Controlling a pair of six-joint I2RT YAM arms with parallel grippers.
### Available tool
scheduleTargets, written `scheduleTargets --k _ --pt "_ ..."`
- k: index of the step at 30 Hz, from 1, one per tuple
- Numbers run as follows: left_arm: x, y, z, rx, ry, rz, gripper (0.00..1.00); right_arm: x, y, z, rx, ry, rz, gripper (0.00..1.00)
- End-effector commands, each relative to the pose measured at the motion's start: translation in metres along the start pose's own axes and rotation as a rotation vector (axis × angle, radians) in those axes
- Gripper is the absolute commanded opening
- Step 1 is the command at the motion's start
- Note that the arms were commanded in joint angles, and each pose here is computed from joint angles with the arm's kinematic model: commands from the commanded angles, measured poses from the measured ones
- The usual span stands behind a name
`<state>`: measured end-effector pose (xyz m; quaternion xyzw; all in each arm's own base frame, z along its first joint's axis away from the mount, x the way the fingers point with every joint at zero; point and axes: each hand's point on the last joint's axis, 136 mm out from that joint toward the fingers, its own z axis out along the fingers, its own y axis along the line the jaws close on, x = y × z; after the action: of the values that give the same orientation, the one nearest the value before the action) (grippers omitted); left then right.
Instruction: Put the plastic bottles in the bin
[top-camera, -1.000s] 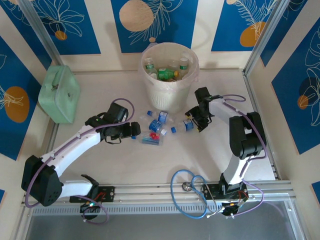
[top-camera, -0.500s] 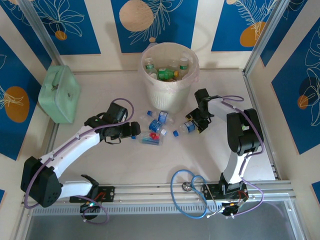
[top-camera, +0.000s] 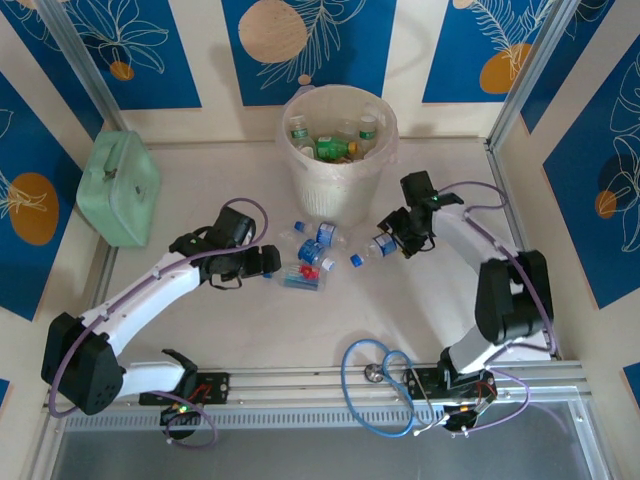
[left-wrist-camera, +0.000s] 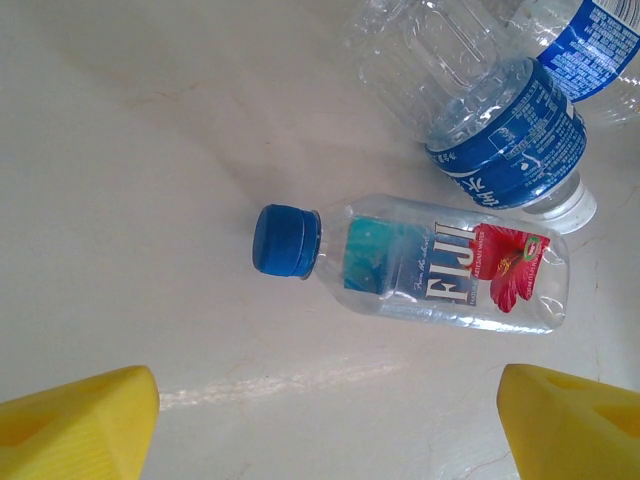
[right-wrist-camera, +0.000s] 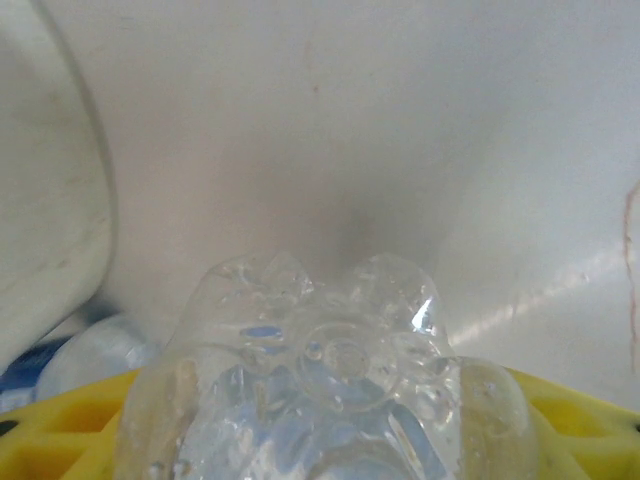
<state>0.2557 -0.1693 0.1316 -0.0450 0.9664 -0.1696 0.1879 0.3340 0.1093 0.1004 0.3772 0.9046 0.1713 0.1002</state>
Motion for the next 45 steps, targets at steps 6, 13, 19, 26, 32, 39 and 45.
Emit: scheduleTargets --k 6,13,19,26,32,39,45 --pt "0.001 -0.001 0.001 0.002 0.005 0.032 0.89 0.026 -0.011 -0.082 -0.135 -0.106 -0.143 0.60" --pt "-0.026 -0.039 0.009 0.137 -0.060 0.173 0.91 0.033 0.007 -0.151 -0.308 -0.198 -0.221 0.60" --pt "-0.029 -0.059 0.023 0.201 0.001 0.237 0.90 0.040 0.034 -0.202 -0.465 -0.241 -0.277 0.59" --pt "-0.022 -0.050 0.017 0.169 0.007 0.234 0.90 0.023 0.103 -0.257 -0.635 -0.301 -0.380 0.59" --pt "-0.014 -0.037 0.011 0.137 0.001 0.234 0.90 -0.004 0.172 -0.272 -0.736 -0.322 -0.425 0.59" --pt "-0.014 -0.033 0.000 0.115 -0.008 0.252 0.90 -0.034 0.225 -0.261 -0.780 -0.316 -0.422 0.59" --pt "-0.012 -0.031 -0.004 0.112 -0.009 0.261 0.91 -0.055 0.249 -0.241 -0.749 -0.324 -0.415 0.59"
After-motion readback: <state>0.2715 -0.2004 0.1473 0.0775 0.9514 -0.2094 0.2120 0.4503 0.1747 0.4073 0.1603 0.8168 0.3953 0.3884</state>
